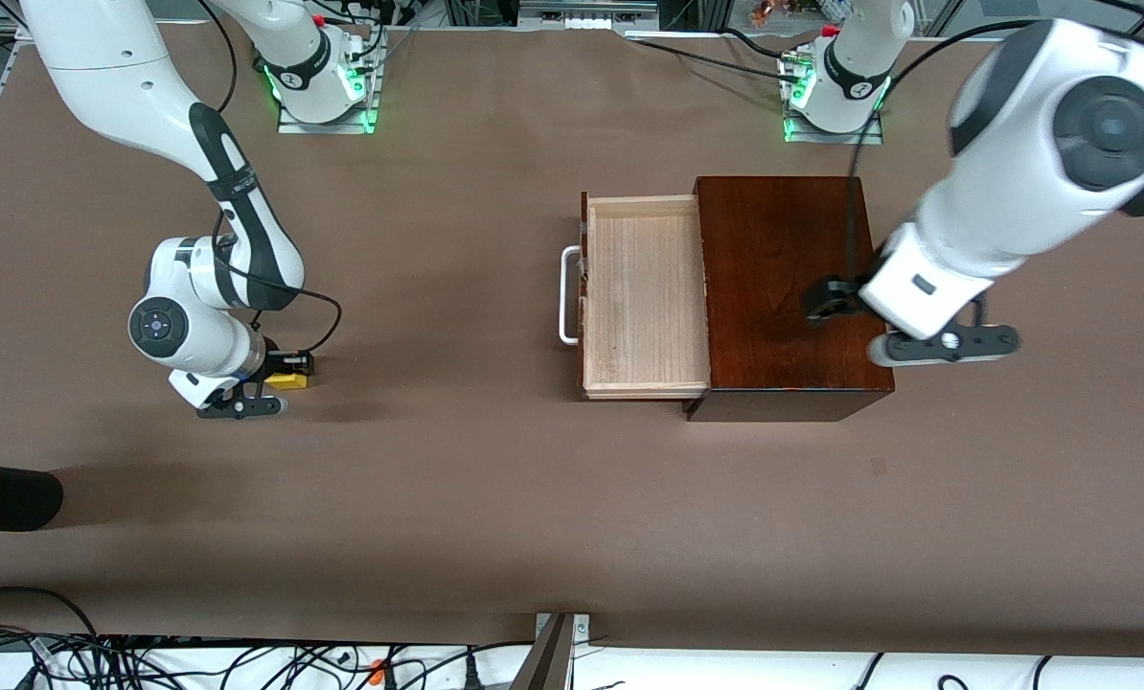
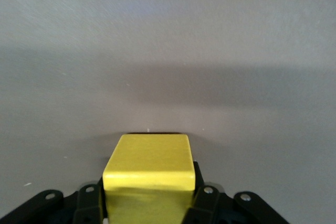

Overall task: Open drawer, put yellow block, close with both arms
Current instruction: 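Carry the yellow block over the open drawer with the right gripper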

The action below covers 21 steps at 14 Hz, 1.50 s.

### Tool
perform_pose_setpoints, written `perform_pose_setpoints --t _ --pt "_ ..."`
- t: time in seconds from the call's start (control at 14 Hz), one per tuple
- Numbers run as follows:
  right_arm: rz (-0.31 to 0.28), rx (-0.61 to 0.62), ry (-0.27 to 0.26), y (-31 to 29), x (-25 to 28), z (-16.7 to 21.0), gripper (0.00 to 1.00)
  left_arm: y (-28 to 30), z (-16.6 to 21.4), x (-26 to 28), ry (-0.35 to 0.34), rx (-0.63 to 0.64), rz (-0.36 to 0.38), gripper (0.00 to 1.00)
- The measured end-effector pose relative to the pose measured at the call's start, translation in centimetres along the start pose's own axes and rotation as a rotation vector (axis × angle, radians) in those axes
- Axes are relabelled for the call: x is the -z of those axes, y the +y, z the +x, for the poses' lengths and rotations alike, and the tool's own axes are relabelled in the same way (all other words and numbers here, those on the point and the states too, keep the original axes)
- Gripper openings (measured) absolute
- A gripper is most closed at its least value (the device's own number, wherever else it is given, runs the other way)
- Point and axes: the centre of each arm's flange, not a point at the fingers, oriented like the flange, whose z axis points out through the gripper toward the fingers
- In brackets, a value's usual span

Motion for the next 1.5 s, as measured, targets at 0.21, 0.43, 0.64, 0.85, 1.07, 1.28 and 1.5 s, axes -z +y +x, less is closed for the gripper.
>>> perform_pose_setpoints --t 0.21,0.43,0.64,0.85,1.07,1.28,1.5 --pt "0.003 0.011 -0.04 -1.1 4.4 0.5 0.56 -4.9 -1.2 1.5 -0.002 -0.053 0.008 1.0" --pt "0.006 -0.049 -0.118 -2.9 11.0 0.7 0.56 -9.0 -3.3 3.2 0.012 -0.087 0.034 1.0" --pt "0.05 -0.173 -0.177 -8.7 16.3 0.5 0.56 -11.8 -4.5 4.4 0.026 -0.089 0.043 1.0" --pt "0.123 -0.338 -0.207 -15.8 20.7 -0.2 0.56 -12.8 -5.1 5.0 0.011 -0.082 0.045 1.0" --pt "0.16 -0.535 -0.225 -23.6 23.7 -2.1 0.56 -12.4 -5.5 5.2 0.003 -0.102 0.046 1.0" --pt "0.189 -0.713 -0.207 -31.0 25.6 -4.5 0.56 -12.4 -5.5 5.2 -0.001 -0.132 0.046 1.0" --pt "0.238 -0.91 -0.177 -38.1 26.0 -7.0 0.56 -12.5 -5.5 5.2 -0.002 -0.164 0.046 1.0"
